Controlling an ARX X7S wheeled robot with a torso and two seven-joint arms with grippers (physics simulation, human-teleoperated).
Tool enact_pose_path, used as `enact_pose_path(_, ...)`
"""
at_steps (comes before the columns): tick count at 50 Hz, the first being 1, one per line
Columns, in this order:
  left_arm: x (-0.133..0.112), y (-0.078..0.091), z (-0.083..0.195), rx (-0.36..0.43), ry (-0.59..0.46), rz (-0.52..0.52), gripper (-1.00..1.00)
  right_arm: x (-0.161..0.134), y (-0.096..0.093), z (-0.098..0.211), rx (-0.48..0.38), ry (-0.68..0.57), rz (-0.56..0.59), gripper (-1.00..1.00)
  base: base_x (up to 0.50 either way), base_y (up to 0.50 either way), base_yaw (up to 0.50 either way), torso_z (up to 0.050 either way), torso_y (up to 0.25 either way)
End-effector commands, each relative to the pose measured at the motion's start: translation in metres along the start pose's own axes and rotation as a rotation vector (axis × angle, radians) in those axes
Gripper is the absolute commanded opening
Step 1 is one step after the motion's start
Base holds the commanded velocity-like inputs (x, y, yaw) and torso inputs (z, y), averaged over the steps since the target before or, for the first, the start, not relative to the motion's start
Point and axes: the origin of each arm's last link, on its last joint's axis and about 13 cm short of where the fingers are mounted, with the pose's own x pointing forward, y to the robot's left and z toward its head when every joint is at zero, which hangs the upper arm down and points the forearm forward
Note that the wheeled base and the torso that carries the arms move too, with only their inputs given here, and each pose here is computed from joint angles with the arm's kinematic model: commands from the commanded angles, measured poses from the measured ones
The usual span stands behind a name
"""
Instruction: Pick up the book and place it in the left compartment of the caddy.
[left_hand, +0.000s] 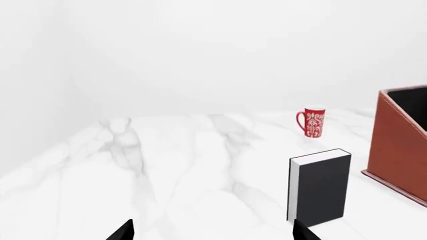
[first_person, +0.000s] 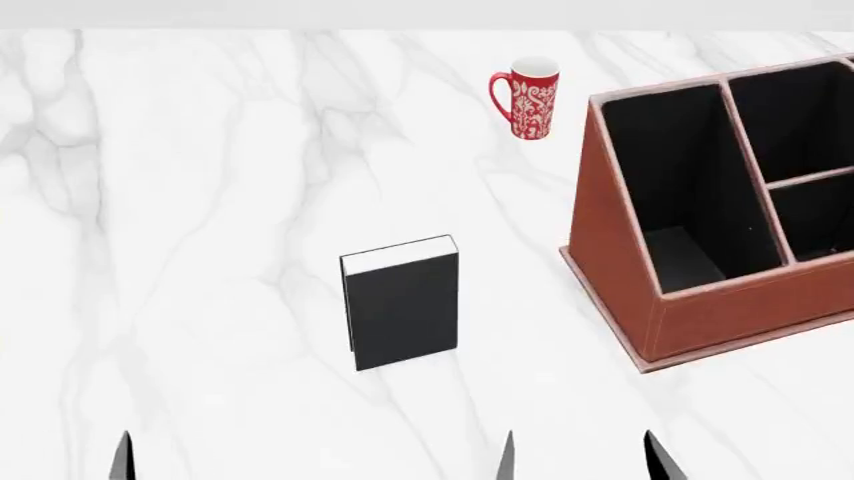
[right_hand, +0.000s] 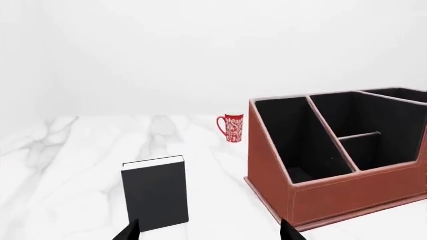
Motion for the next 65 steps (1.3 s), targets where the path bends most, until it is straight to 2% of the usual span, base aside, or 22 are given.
enact_pose_path(1,-0.0057,0.0003,0.0060,0.010,-0.017,-0.006,1.00,-0.0059,-0.0003,0.0092,-0.004,-0.014,0.003,1.00,0.00,0.00,0.00,0.000,0.000)
enact_pose_path(7,-0.0057,0.0007,0.0062,0.012,-0.021,-0.005,1.00,-0.0058,-0.0008,0.0101,-0.003,-0.015,0.002,1.00,0.00,0.00,0.00,0.000,0.000)
enact_pose_path(9,-0.0059,0.0010,0.0067,0.012,-0.023,-0.004,1.00,-0.0077,-0.0015,0.0117,0.025,-0.061,0.032,1.00,0.09,0.00,0.00,0.000,0.000)
enact_pose_path(24,-0.0064,0.0008,0.0072,0.019,-0.032,-0.007,1.00,-0.0090,-0.0044,0.0155,0.039,-0.061,0.017,1.00,0.50,0.00,0.00,0.000,0.000)
enact_pose_path(30,-0.0061,0.0006,0.0064,0.022,-0.033,-0.005,1.00,-0.0081,-0.0054,0.0153,0.060,-0.049,0.017,1.00,0.39,-0.37,0.00,0.000,0.000)
enact_pose_path(45,-0.0075,0.0002,0.0067,0.022,-0.034,-0.009,1.00,-0.0077,-0.0052,0.0140,0.073,-0.039,0.010,1.00,0.07,-0.49,0.00,0.000,0.001)
enact_pose_path(47,-0.0075,0.0003,0.0067,0.021,-0.035,-0.009,1.00,-0.0066,-0.0054,0.0153,0.044,-0.057,-0.035,1.00,0.00,0.00,0.00,0.000,0.000)
enact_pose_path(54,-0.0082,-0.0003,0.0069,0.021,-0.036,-0.012,1.00,-0.0091,-0.0055,0.0168,0.086,-0.064,0.017,1.00,0.04,0.00,0.00,0.000,0.000)
enact_pose_path(65,-0.0086,-0.0002,0.0074,0.021,-0.039,-0.014,1.00,-0.0075,-0.0053,0.0148,0.062,-0.055,-0.003,1.00,0.50,0.00,0.00,0.000,0.000)
